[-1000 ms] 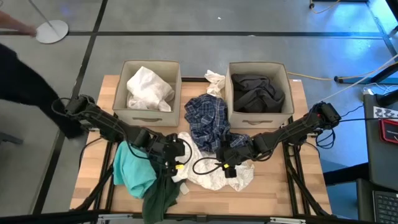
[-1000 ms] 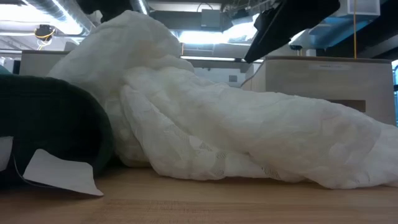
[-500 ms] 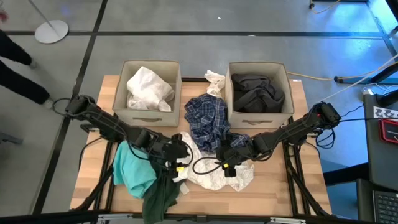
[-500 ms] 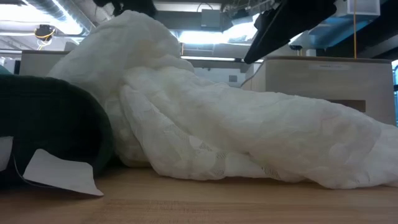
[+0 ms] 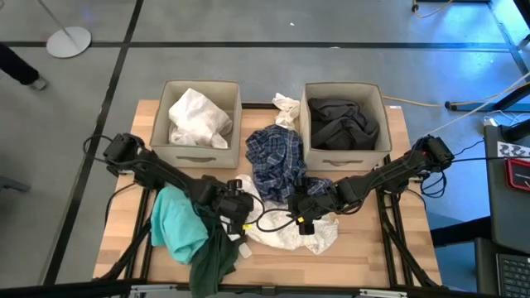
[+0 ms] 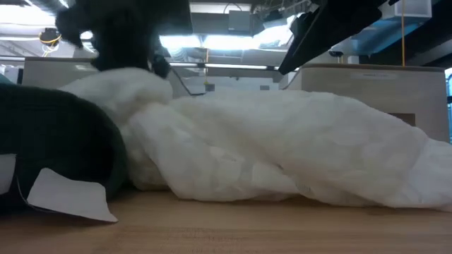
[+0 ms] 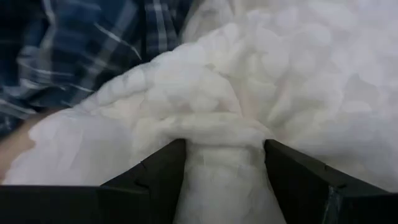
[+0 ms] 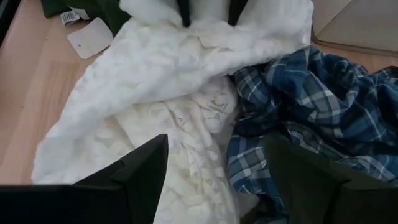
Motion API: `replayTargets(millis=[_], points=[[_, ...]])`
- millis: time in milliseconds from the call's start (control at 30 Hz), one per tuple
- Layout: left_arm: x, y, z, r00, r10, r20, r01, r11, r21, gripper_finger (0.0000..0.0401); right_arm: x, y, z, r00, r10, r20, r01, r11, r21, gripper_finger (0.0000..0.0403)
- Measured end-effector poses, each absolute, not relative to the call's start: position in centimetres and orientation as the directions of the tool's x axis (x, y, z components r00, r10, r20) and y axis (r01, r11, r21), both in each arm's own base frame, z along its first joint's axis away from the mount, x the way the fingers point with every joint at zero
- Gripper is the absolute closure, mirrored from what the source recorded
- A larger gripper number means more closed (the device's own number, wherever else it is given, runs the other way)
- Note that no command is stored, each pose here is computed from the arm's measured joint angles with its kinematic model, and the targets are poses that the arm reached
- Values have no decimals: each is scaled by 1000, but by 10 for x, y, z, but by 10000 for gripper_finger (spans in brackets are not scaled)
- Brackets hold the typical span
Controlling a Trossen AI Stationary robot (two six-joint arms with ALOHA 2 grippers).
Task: Sort clothes
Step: Put the white shirt into the left brown bin
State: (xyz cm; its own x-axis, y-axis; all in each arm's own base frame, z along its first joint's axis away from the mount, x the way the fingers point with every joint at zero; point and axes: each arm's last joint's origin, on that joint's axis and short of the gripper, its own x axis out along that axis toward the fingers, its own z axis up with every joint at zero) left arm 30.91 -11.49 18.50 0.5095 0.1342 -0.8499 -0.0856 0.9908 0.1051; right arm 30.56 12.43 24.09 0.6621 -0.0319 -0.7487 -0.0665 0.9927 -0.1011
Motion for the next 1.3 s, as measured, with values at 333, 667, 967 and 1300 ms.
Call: replayTargets(millis=[333,667,967,1300], points=[[323,-119,142,447,177,-877,-36,983,180,198,306,124,241,663,-31,-748,-63,993,-98,134],[328,-120,131,454,194,-870,-23,978,206,360,306,124,241,664,-31,-747,-63,993,-97,134],[325,-135,138,484,344,-804,-6,921,391,384,302,123,238,623,-46,-781,-33,996,-85,134],[327,-164,184,550,552,-627,-7,754,657,385,291,128,233,563,-89,-822,12,995,-100,134]])
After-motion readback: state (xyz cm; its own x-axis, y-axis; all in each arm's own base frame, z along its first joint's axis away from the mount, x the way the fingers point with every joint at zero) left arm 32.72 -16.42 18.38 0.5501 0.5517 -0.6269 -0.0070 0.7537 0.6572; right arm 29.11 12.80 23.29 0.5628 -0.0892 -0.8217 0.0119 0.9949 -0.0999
